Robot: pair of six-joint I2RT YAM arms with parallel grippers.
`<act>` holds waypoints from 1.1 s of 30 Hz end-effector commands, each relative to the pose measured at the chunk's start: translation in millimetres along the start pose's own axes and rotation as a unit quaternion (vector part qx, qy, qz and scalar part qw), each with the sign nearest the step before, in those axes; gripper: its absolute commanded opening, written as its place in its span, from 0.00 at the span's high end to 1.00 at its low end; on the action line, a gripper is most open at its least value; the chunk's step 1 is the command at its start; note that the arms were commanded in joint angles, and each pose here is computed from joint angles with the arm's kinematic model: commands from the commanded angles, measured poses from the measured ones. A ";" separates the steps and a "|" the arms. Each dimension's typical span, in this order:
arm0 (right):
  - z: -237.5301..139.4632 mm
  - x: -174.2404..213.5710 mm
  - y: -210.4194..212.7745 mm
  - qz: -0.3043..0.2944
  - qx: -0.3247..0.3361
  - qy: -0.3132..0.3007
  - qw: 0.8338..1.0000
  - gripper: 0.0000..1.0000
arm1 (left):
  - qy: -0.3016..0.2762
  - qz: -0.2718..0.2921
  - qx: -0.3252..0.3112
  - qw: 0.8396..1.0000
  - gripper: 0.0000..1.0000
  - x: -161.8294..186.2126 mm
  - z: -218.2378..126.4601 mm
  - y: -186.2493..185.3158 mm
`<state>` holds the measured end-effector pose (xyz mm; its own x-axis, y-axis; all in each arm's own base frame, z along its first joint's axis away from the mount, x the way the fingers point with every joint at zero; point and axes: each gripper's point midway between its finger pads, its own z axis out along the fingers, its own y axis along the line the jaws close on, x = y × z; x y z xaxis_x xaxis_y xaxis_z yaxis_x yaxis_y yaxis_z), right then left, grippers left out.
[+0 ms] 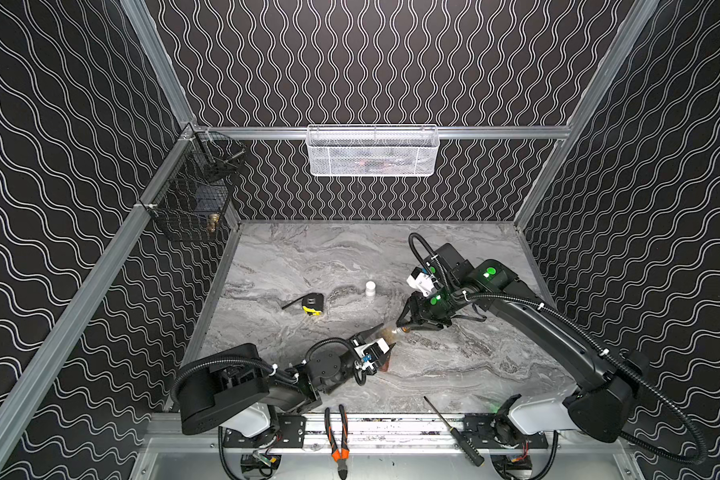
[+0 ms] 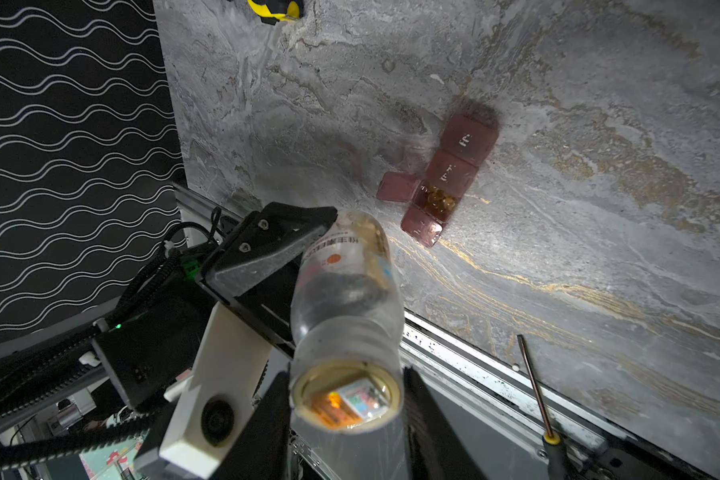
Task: Sort the pills into containers
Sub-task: 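Lower the gold cap with the right gripper onto the bottle mouth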
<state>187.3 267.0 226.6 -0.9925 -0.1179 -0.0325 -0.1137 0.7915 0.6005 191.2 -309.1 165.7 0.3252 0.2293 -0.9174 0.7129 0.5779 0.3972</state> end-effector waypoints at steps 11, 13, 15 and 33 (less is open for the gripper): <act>-4.6 4.3 -6.4 -0.001 0.014 -0.005 1.000 0.48 | -0.085 -0.007 -0.023 0.996 1.00 -42.9 -2.5 12.7; -6.3 4.6 -6.3 -0.004 0.015 -0.008 1.000 0.45 | -0.085 -0.007 -0.023 0.996 1.00 -42.7 -2.4 12.8; -8.4 4.6 -5.7 -0.006 0.016 -0.010 1.000 0.42 | -0.084 -0.007 -0.023 0.996 1.00 -41.7 -2.2 12.4; -72.9 -19.1 43.6 -0.143 -0.053 -0.165 0.974 0.20 | -0.081 -0.020 -0.018 0.996 1.00 -39.2 -2.4 11.1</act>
<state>192.4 258.8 301.3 -0.9395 -0.1017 -0.3271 -0.3005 0.7031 0.6445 186.9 -312.6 189.1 0.3740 0.1436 -0.9162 0.7089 0.5928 0.3823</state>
